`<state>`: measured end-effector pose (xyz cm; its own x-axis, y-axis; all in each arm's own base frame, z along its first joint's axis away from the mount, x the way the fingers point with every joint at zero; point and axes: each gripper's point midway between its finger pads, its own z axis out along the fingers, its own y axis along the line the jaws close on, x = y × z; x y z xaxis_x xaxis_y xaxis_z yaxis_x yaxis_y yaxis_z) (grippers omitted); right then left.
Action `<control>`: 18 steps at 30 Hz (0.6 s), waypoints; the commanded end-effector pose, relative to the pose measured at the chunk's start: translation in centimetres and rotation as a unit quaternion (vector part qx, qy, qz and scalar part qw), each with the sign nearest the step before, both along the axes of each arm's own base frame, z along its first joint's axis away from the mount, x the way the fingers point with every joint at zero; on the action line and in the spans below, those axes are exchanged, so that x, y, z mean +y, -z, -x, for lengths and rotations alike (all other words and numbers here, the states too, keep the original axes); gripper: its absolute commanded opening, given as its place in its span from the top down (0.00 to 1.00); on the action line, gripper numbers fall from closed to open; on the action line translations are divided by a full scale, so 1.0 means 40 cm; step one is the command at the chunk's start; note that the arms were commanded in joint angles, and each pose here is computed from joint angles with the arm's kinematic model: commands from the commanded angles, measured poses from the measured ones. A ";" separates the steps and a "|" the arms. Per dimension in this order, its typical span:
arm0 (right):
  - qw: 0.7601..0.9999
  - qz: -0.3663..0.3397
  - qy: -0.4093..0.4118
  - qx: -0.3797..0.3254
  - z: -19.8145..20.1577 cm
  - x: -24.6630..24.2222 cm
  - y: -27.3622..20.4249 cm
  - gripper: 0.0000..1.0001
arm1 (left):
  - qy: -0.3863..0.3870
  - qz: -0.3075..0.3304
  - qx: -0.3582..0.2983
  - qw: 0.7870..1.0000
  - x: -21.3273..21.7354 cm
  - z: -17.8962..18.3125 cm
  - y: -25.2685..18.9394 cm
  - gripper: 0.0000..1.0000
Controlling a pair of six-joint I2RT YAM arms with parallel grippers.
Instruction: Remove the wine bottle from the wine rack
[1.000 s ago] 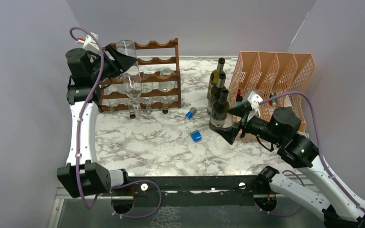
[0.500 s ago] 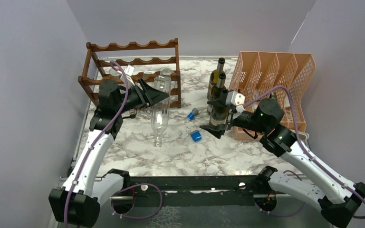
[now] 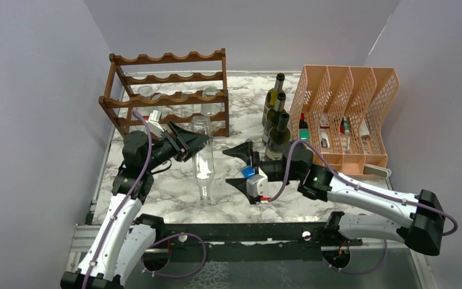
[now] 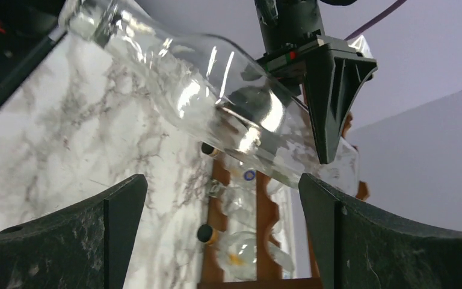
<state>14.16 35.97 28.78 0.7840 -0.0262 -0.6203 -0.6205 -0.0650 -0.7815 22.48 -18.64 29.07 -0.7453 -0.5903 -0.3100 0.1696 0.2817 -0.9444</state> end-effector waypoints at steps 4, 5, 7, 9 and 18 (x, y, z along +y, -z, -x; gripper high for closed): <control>0.976 -0.083 -0.019 -0.201 0.010 0.064 -0.039 0.00 | -0.048 0.107 0.064 0.991 0.019 0.020 -0.027 1.00; 0.975 -0.089 -0.020 -0.205 0.012 0.075 -0.036 0.00 | -0.053 0.115 0.071 0.989 0.022 0.022 -0.023 1.00; 0.971 -0.101 -0.018 -0.215 0.015 0.095 -0.031 0.00 | -0.061 0.128 0.080 0.987 0.027 0.025 -0.022 1.00; 0.966 -0.125 -0.016 -0.227 0.019 0.114 -0.045 0.00 | -0.064 0.136 0.087 0.985 0.029 0.027 -0.019 1.00; 0.954 -0.173 0.013 -0.246 -0.013 0.177 -0.058 0.05 | -0.067 0.156 0.105 0.980 0.033 0.041 -0.006 1.00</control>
